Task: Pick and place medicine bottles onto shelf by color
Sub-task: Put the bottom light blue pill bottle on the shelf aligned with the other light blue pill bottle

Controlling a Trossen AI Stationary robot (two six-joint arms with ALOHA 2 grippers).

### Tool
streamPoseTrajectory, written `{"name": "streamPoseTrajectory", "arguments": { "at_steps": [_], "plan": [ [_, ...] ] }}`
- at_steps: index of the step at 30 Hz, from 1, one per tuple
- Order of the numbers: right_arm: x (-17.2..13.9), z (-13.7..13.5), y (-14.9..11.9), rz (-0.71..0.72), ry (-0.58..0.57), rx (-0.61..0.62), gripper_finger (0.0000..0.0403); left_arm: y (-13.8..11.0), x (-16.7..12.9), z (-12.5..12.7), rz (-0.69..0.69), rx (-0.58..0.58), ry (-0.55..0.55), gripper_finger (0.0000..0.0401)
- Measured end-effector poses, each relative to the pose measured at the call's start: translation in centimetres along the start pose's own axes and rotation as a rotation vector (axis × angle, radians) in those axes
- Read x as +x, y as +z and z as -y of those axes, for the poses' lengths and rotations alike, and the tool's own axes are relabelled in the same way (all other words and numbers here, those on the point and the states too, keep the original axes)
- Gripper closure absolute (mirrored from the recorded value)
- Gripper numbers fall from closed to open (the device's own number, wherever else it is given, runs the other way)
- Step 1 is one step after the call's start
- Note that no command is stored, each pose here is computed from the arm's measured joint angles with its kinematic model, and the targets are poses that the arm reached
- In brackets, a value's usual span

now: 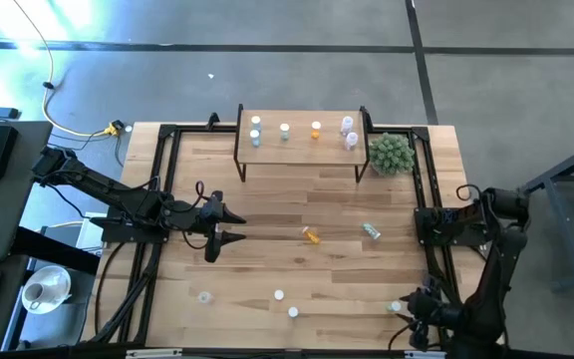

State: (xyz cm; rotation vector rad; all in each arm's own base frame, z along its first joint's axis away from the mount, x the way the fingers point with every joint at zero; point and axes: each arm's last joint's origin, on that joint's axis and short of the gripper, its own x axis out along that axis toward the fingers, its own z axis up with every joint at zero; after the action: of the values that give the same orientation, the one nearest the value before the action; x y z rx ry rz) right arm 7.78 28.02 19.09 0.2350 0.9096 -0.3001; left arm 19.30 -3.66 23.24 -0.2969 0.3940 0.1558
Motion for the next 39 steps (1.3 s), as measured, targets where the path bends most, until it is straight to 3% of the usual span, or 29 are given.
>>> {"name": "streamPoseTrajectory", "arguments": {
  "at_steps": [12, 39],
  "plan": [
    [1.0, -0.3, -0.8, 0.004, -0.039, 0.041, 0.0213, 0.0, 0.0, 0.0, 0.000, 0.000, 0.000, 0.0192],
    [2.5, -0.5, 0.4, -0.085, -0.098, 0.079, 0.0213, 0.0, 0.0, 0.0, -0.002, 0.001, 0.000, 0.0192]
  ]
}}
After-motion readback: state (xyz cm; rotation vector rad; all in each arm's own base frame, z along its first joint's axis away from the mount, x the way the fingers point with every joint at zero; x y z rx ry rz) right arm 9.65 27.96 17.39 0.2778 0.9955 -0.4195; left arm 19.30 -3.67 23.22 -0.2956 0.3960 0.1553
